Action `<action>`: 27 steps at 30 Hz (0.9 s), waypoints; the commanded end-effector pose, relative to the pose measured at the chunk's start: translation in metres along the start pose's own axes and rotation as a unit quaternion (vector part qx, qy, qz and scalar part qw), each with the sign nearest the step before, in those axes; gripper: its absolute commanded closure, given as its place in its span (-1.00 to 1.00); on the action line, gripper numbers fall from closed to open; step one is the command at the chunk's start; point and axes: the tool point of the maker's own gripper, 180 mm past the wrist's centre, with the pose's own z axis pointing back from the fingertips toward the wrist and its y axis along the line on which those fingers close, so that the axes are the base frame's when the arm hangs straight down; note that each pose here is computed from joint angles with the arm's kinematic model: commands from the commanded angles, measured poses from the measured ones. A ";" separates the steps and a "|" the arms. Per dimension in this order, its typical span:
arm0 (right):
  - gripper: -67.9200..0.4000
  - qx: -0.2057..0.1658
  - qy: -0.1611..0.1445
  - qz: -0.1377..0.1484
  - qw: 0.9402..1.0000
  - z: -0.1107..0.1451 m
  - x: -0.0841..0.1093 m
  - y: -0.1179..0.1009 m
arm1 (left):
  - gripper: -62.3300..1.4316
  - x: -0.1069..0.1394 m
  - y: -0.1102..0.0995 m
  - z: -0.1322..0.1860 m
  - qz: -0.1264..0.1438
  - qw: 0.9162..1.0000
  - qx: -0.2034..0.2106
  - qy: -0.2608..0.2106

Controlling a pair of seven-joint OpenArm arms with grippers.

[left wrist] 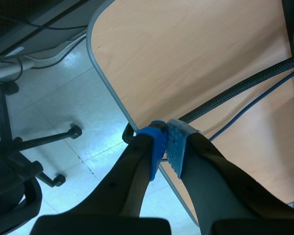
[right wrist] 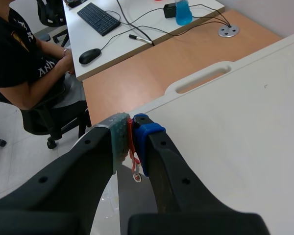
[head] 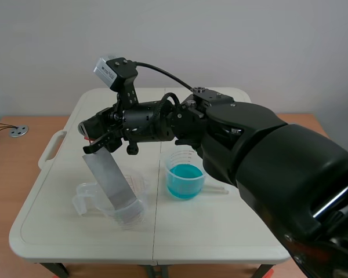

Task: Hold the metal plate by the orange handle, dip it into the blue solution, take it out and point at it, then put the plate back in the beaker on the left.
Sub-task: 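Lift the metal plate out of the left beaker, then move the plate over the blue solution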

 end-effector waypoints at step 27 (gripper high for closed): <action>0.95 0.026 -0.047 0.097 0.994 0.048 0.034 0.043 | 0.87 0.003 -0.003 0.000 -0.001 1.000 -0.003 -0.005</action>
